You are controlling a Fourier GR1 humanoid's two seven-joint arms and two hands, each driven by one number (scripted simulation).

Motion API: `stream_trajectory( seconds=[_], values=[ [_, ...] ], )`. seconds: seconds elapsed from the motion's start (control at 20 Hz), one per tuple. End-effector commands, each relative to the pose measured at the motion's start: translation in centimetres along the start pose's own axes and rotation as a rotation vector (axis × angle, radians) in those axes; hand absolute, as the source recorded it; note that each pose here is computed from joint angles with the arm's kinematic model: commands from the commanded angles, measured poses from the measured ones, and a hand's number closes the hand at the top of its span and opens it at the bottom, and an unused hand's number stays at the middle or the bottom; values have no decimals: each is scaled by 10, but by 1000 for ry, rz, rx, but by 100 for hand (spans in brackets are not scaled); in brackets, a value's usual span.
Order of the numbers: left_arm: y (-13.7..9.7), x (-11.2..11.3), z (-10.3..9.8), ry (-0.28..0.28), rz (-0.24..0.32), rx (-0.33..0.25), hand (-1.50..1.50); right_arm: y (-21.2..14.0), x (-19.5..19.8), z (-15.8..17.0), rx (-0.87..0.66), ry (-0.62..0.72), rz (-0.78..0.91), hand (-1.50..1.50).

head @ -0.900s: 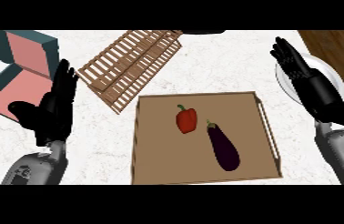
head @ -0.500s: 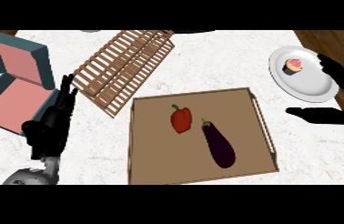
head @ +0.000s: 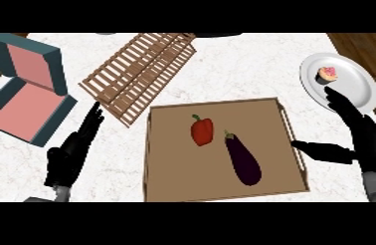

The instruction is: Pick the eggplant from the tray and place it in the tiered shelf

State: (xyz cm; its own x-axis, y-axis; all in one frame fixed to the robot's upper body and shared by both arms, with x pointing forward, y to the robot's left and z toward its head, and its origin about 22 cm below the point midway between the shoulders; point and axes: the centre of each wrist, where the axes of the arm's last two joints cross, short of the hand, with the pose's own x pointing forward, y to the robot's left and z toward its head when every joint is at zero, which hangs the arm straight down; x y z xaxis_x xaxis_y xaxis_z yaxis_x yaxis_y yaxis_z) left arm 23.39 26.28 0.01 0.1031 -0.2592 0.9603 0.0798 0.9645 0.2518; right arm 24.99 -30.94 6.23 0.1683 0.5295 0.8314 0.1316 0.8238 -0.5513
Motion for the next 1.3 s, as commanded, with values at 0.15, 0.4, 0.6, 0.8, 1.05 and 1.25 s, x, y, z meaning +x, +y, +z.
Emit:
stream_trajectory(
  seconds=[0.15,0.4,0.6,0.8,1.05,1.25],
  values=[
    [-6,-24,-3,132,6,-39,0,25,75,37,216,-10,81,-150],
    [-8,-19,-3,109,-3,-74,0,37,91,44,300,164,418,-150],
    [-11,-24,-2,118,-11,-89,0,32,100,34,215,256,788,-150],
    [-14,-26,-4,113,-23,-117,0,60,114,25,141,324,968,-150],
    [-15,-34,-8,112,-13,-95,0,124,141,40,241,310,959,-150],
    [-5,-43,-12,125,-12,-88,0,152,142,28,311,381,943,-150]
  ],
)
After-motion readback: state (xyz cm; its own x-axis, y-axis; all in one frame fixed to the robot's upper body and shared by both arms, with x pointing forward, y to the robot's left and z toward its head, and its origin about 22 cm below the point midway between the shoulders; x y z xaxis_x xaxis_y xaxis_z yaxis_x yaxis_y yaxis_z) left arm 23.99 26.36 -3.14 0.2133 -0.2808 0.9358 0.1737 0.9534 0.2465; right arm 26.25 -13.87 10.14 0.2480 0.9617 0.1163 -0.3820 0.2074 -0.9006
